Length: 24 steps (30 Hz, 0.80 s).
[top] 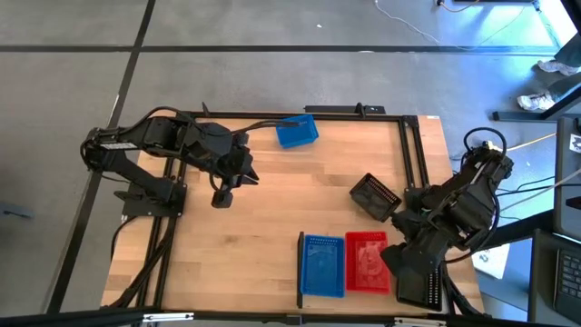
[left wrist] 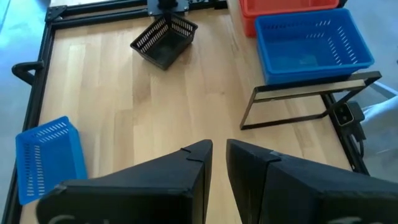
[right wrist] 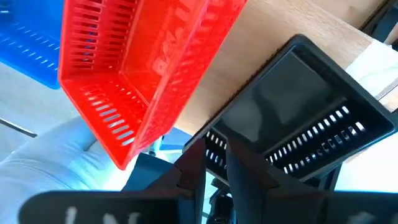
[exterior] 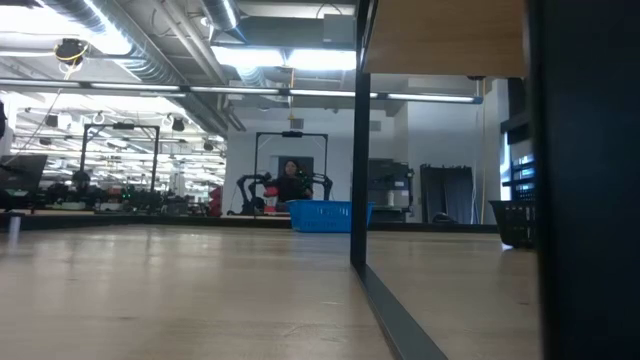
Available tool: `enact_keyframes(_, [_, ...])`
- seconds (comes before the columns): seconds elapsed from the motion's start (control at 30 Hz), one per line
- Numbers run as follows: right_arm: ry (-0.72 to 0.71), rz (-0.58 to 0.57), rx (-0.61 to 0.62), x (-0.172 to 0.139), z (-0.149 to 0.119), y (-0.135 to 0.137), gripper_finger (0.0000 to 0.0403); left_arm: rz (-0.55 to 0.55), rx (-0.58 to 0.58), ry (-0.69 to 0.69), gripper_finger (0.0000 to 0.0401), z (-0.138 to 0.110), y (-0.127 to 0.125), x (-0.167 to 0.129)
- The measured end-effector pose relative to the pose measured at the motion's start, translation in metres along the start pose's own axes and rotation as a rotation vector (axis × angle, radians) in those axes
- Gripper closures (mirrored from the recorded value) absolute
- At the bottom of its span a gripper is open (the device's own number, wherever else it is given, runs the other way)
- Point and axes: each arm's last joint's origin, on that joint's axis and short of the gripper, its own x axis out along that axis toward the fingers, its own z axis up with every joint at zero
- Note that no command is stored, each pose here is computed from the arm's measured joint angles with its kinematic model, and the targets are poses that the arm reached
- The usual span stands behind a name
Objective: Stack baskets on shelf by color
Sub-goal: Stack the red bin on top of the red bins on the shelf
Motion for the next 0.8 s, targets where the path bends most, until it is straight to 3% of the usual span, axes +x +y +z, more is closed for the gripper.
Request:
enact_keyframes(0.17, [-0.019, 0.019, -0.011, -0.003, 0.007, 0.003, 0.034, 0.0, 0.0, 0.0, 0.0361, 0.0, 0.0, 0.0])
enact_keyframes(0.43, [-0.12, 0.149, 0.108, -0.023, 0.01, 0.006, 0.034, 0.0, -0.002, 0.0, 0.0361, 0.0, 0.0, 0.0])
enact_keyframes(0.8, [-0.093, 0.098, 0.186, -0.011, 0.012, 0.012, 0.034, 0.0, -0.001, 0.003, 0.0361, 0.0, 0.0, 0.0])
